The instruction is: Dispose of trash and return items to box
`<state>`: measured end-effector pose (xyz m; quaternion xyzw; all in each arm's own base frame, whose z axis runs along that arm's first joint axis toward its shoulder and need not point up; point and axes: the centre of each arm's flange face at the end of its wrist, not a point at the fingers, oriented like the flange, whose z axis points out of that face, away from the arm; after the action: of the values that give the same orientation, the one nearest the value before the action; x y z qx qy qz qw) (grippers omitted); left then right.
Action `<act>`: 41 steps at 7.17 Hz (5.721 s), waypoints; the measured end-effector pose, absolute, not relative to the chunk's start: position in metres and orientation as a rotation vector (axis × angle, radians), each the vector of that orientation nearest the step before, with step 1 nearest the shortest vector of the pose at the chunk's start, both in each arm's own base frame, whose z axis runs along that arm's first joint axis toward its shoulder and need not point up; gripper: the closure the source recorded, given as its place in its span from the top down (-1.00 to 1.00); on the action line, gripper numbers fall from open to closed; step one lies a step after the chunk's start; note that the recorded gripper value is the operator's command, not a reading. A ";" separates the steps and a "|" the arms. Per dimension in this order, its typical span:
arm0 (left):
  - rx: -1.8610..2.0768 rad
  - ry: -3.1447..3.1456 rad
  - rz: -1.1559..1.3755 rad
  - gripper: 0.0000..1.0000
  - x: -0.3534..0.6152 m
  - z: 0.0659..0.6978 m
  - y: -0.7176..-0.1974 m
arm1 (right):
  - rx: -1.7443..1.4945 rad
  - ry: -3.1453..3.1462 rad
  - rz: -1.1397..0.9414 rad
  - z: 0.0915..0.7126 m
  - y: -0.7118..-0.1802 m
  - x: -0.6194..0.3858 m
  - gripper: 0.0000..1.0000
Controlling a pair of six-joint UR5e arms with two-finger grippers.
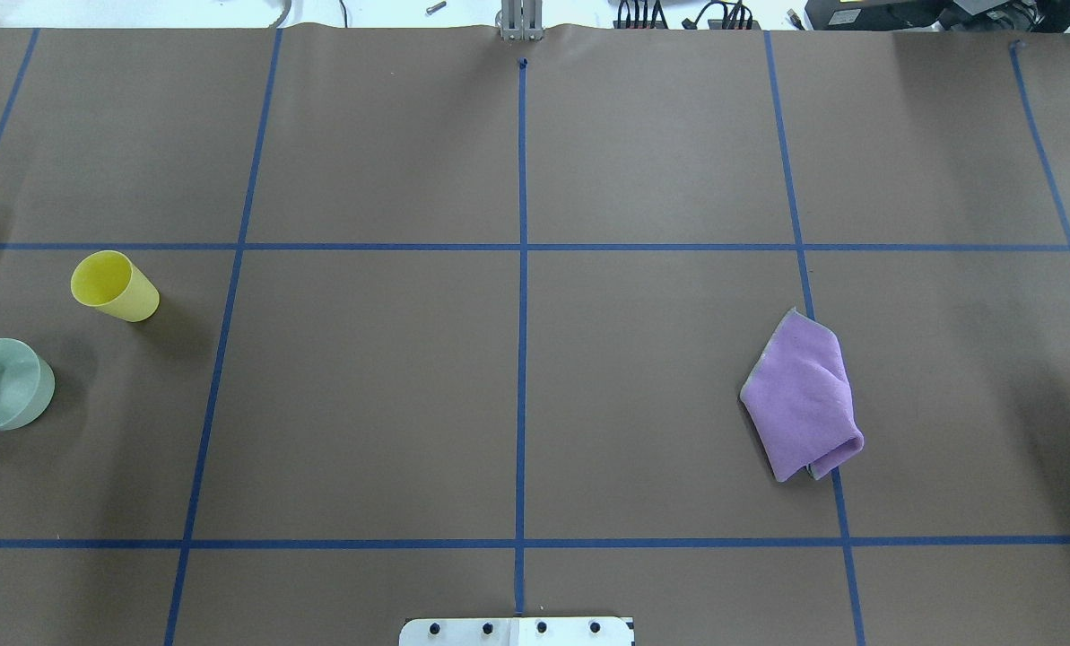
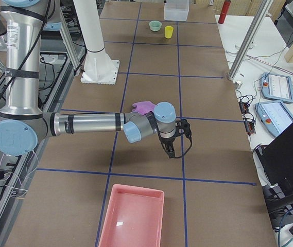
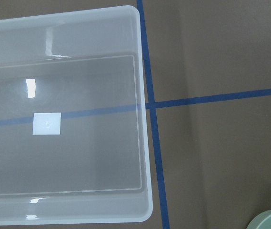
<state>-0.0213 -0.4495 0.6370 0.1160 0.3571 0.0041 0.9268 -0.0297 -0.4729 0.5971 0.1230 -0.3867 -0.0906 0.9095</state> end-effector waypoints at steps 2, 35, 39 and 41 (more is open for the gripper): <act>0.275 0.749 0.031 0.95 -0.017 0.623 -0.452 | 0.262 -0.800 -0.187 0.594 -0.473 -0.028 1.00; 0.309 0.759 0.284 -1.00 -0.055 0.634 -0.566 | 0.221 -0.823 -0.148 0.574 -0.488 -0.071 1.00; 0.221 0.765 0.295 -1.00 -0.078 0.736 -0.578 | 0.214 -0.830 -0.174 0.569 -0.489 -0.089 1.00; 0.218 0.772 0.245 -1.00 -0.072 0.771 -0.575 | 0.212 -0.831 -0.179 0.568 -0.489 -0.091 1.00</act>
<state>-0.0719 -0.5746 0.7705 0.1058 0.3749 0.1189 0.9133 -0.0915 -0.4888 0.5684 0.1027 -0.4025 -0.0868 0.9055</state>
